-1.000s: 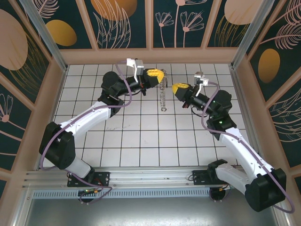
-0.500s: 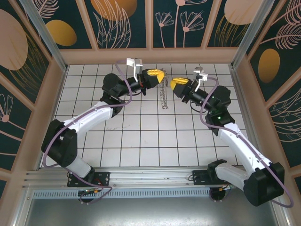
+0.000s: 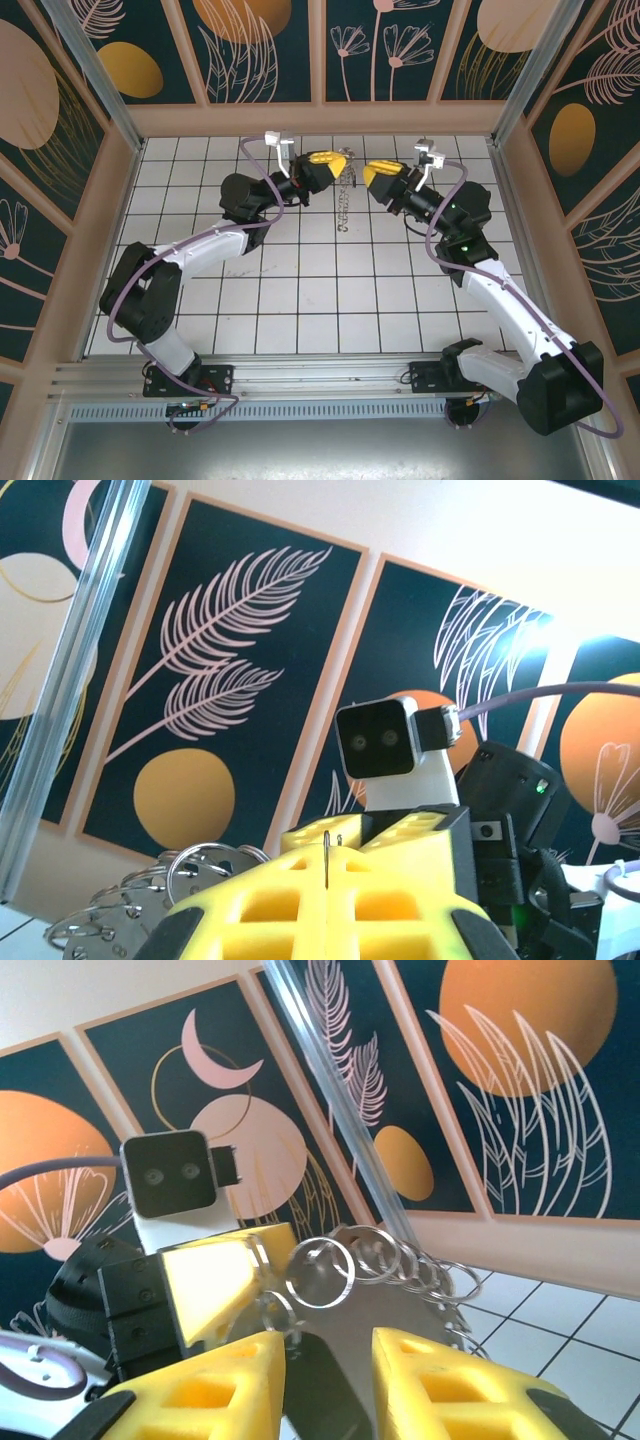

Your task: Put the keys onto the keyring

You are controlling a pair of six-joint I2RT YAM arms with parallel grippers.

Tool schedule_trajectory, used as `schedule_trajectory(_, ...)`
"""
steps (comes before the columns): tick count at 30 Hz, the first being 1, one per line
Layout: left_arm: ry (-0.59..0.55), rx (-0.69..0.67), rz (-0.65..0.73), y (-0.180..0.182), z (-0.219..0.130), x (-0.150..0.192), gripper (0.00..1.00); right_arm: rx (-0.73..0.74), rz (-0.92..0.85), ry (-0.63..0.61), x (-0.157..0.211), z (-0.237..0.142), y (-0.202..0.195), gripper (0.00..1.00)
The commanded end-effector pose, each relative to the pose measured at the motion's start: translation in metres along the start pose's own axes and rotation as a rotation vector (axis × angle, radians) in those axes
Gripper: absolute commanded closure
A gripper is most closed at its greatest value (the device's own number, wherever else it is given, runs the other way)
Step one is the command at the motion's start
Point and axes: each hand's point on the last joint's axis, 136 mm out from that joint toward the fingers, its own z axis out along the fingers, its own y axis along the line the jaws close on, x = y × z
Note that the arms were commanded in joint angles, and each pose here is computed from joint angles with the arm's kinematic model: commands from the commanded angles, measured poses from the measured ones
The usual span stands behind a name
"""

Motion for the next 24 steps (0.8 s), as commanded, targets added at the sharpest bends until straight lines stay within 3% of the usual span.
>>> schedule_trajectory(1,-0.103,0.056,0.037,-0.015,-0.005,-0.023,1.00,0.030,-0.027,-0.098,-0.032,-0.005,0.005,0.68)
schedule_trajectory(14,-0.220,0.110,-0.034,-0.007,-0.031,-0.037,1.00,0.007,0.019,-0.115,-0.034,-0.002,0.000,0.64)
schedule_trajectory(24,-0.203,0.145,-0.058,-0.006,-0.034,-0.034,1.00,-0.111,0.035,-0.047,-0.021,0.012,0.007,0.64)
